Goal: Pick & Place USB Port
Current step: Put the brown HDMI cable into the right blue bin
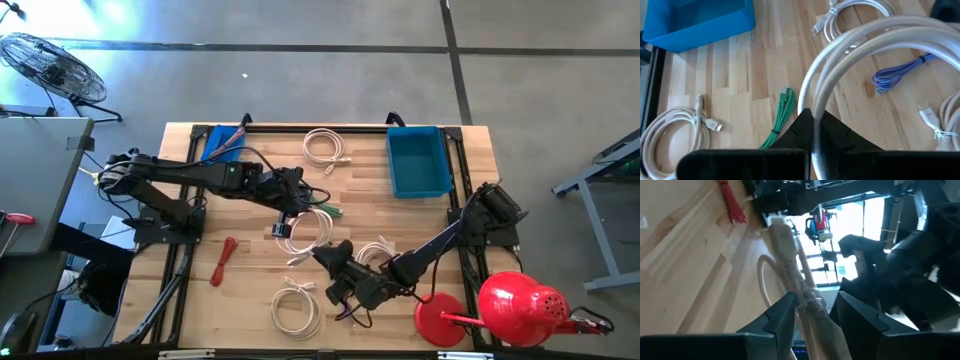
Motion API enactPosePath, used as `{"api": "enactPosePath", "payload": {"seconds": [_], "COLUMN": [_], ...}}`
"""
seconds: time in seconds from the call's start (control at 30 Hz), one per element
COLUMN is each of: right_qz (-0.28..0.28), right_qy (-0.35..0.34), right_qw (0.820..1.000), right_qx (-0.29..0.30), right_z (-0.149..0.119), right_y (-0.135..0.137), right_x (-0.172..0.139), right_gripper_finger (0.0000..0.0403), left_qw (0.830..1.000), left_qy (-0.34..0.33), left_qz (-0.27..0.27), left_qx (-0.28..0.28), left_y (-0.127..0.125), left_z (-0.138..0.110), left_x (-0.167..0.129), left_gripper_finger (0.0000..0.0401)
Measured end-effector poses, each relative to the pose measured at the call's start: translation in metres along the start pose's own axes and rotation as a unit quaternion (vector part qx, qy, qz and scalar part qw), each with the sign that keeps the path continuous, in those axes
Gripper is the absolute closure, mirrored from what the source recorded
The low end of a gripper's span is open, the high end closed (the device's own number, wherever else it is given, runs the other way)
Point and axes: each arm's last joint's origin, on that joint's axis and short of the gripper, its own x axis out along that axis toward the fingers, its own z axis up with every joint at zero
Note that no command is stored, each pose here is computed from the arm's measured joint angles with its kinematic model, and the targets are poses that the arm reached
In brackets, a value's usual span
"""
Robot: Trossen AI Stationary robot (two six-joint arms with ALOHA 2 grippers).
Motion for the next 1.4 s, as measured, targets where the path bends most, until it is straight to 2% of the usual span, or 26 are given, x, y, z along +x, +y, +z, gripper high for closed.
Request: {"api": "enactPosePath", "payload": {"seconds": [0.3, 0.4, 0.53, 0.8, 0.93, 1.1, 1.4], "right_qz": [0.015, 0.02, 0.021, 0.004, 0.007, 0.01, -0.047], "right_qy": [0.016, 0.019, 0.023, 0.046, 0.054, 0.066, 0.148], "right_qw": [0.999, 0.998, 0.998, 0.996, 0.996, 0.995, 0.984], "right_qx": [0.035, 0.048, 0.053, 0.072, 0.069, 0.078, 0.083], "right_z": [-0.01, -0.011, -0.012, -0.012, -0.014, -0.016, -0.023], "right_y": [0.001, 0.002, 0.003, 0.003, 0.005, 0.008, 0.013], "right_x": [0.013, 0.014, 0.013, 0.011, 0.011, 0.01, 0.0], "right_gripper_finger": [0.0274, 0.0299, 0.0351, 0.0351, 0.0351, 0.0351, 0.0352], "left_qw": [1.0, 1.0, 1.0, 1.0, 0.998, 0.991, 0.97], "left_qy": [0.0, 0.001, 0.0, -0.001, -0.04, -0.102, -0.182], "left_qz": [0.0, 0.0, -0.002, 0.012, 0.012, 0.013, 0.006], "left_qx": [0.0, 0.0, 0.0, 0.019, 0.054, 0.081, 0.16], "left_y": [0.0, 0.0, 0.0, 0.001, -0.003, -0.009, -0.04], "left_z": [0.0, 0.0, 0.0, 0.001, 0.008, 0.018, 0.024], "left_x": [0.0, 0.0, 0.0, 0.0, -0.006, -0.028, -0.073], "left_gripper_finger": [0.0394, 0.0387, 0.0379, 0.0376, 0.0374, 0.0373, 0.0373]}}
